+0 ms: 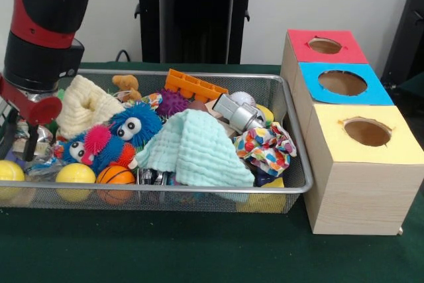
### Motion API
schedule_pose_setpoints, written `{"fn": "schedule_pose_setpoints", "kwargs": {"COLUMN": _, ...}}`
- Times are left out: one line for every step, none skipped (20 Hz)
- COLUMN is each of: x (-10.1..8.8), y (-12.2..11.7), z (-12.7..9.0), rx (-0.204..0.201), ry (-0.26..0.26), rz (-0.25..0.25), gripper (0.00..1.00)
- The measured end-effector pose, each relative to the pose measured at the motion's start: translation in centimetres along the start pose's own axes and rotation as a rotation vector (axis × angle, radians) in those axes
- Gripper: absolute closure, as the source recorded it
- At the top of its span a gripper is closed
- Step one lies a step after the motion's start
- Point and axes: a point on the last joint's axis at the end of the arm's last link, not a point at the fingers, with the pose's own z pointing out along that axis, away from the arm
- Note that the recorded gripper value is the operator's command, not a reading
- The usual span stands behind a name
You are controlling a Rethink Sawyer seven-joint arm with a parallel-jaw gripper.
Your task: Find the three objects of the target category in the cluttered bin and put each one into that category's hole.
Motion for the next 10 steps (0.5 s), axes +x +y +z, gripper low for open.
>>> {"fn": "schedule_pose_setpoints", "kwargs": {"x": 0.01, "y": 0.02, "z": 0.0, "rx": 0.0, "ry": 0.0, "rz": 0.0, "gripper": 0.0}}
{"fn": "schedule_pose_setpoints", "kwargs": {"x": 0.01, "y": 0.05, "z": -0.01, "rx": 0.0, "ry": 0.0, "rz": 0.0, "gripper": 0.0}}
{"fn": "schedule_pose_setpoints", "kwargs": {"x": 0.02, "y": 0.11, "z": -0.04, "rx": -0.001, "ry": 0.0, "rz": -0.001, "gripper": 0.0}}
{"fn": "schedule_pose_setpoints", "kwargs": {"x": 0.02, "y": 0.14, "z": -0.05, "rx": -0.001, "ry": -0.001, "rz": -0.001, "gripper": 0.0}}
{"fn": "schedule_pose_setpoints", "kwargs": {"x": 0.03, "y": 0.23, "z": -0.08, "rx": -0.001, "ry": -0.001, "rz": -0.002, "gripper": 0.0}}
{"fn": "schedule_pose_setpoints", "kwargs": {"x": 0.04, "y": 0.32, "z": -0.11, "rx": -0.002, "ry": -0.001, "rz": -0.003, "gripper": 0.0}}
{"fn": "schedule_pose_setpoints", "kwargs": {"x": 0.02, "y": 0.44, "z": -0.19, "rx": -0.003, "ry": -0.003, "rz": -0.004, "gripper": 0.0}}
{"fn": "schedule_pose_setpoints", "kwargs": {"x": 0.0, "y": 0.56, "z": -0.26, "rx": -0.004, "ry": -0.004, "rz": -0.006, "gripper": 0.0}}
{"fn": "schedule_pose_setpoints", "kwargs": {"x": -0.04, "y": 0.7, "z": -0.37, "rx": -0.005, "ry": -0.005, "rz": -0.007, "gripper": 0.0}}
{"fn": "schedule_pose_setpoints", "kwargs": {"x": -0.07, "y": 0.8, "z": -0.45, "rx": -0.006, "ry": -0.007, "rz": -0.008, "gripper": 0.0}}
